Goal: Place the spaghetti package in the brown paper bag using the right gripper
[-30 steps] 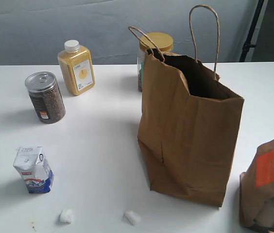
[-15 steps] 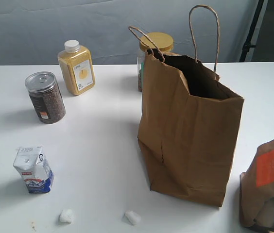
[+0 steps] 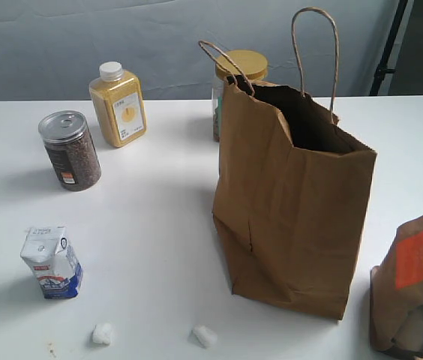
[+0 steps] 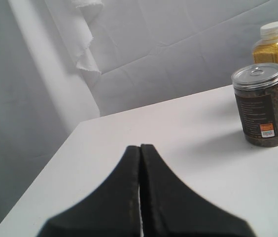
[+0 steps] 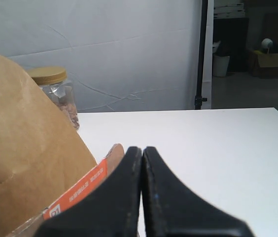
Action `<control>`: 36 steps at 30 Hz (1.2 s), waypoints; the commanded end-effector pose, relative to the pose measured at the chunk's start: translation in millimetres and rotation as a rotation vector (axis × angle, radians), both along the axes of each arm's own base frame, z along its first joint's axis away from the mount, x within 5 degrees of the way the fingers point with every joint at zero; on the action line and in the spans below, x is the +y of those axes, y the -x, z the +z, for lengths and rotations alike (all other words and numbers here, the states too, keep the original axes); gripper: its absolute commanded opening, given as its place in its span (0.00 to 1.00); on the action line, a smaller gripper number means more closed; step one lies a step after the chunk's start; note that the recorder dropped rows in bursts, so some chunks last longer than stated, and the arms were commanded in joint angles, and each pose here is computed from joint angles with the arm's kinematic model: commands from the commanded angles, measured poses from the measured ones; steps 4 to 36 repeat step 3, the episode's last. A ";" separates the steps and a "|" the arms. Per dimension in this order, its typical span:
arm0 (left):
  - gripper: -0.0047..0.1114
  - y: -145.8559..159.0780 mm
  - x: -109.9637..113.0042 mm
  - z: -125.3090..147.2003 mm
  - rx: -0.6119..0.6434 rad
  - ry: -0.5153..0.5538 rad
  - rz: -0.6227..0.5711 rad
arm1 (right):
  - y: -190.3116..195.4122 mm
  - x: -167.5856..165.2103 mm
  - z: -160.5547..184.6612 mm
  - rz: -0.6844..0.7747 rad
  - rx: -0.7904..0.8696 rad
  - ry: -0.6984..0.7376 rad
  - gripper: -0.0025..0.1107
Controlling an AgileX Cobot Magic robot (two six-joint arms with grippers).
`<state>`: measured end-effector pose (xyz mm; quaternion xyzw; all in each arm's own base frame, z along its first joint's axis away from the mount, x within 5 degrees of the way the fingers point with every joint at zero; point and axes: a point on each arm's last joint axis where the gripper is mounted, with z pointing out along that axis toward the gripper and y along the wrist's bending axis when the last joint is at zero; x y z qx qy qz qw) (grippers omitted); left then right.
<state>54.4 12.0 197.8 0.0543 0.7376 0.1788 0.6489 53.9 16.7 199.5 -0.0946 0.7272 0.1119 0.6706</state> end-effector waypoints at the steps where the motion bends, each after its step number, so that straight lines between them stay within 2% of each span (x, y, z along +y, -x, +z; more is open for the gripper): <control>1: 0.04 -0.4 -0.2 -1.5 0.003 0.009 -0.002 | 0.1 -0.4 -1.1 -0.008 0.003 -0.011 0.02; 36: 0.04 -0.4 -0.2 -1.5 0.003 0.009 -0.002 | 0.1 -0.4 -1.1 -0.008 0.003 -0.011 0.02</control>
